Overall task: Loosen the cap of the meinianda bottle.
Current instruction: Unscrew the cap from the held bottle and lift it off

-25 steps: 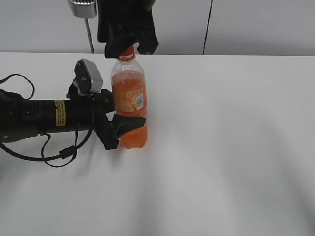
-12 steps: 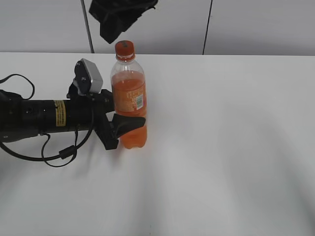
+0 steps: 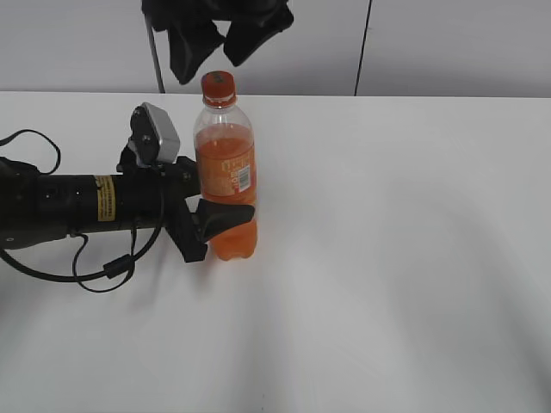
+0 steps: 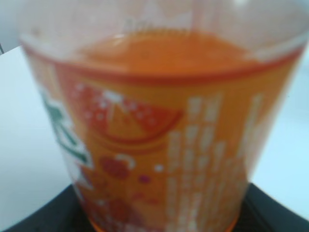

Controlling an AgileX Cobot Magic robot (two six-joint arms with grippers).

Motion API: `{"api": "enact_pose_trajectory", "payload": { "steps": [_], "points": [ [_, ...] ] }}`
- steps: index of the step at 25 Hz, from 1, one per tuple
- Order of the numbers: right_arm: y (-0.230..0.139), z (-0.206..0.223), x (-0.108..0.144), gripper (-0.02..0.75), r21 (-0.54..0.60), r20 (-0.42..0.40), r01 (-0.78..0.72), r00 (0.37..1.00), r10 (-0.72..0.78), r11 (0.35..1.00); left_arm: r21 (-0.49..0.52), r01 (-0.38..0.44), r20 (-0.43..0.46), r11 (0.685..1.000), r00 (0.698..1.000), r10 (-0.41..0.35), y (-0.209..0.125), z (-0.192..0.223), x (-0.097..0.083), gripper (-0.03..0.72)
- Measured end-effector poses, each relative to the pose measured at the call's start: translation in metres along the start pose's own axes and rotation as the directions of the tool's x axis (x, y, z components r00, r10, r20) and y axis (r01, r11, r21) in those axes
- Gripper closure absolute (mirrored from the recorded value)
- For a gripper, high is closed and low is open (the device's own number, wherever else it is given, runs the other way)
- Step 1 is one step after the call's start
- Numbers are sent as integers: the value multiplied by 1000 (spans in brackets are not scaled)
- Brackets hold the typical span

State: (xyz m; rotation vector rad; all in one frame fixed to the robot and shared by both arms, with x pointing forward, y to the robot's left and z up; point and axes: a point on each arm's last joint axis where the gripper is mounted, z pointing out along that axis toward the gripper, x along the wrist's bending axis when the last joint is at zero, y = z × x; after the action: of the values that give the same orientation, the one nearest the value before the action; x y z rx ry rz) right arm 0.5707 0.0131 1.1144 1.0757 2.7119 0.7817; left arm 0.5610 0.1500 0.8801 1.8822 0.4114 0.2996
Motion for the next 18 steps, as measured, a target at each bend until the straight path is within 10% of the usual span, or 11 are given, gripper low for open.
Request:
{"api": "enact_pose_trajectory", "payload": {
  "steps": [11, 18],
  "points": [
    [-5, 14, -3, 253, 45, 19, -6, 1000, 6, 999, 0, 0, 0, 1000, 1000, 0, 0, 0, 0, 280],
    [-6, 14, -4, 476, 46, 24, -5, 1000, 4, 999, 0, 0, 0, 1000, 1000, 0, 0, 0, 0, 280]
  ]
}}
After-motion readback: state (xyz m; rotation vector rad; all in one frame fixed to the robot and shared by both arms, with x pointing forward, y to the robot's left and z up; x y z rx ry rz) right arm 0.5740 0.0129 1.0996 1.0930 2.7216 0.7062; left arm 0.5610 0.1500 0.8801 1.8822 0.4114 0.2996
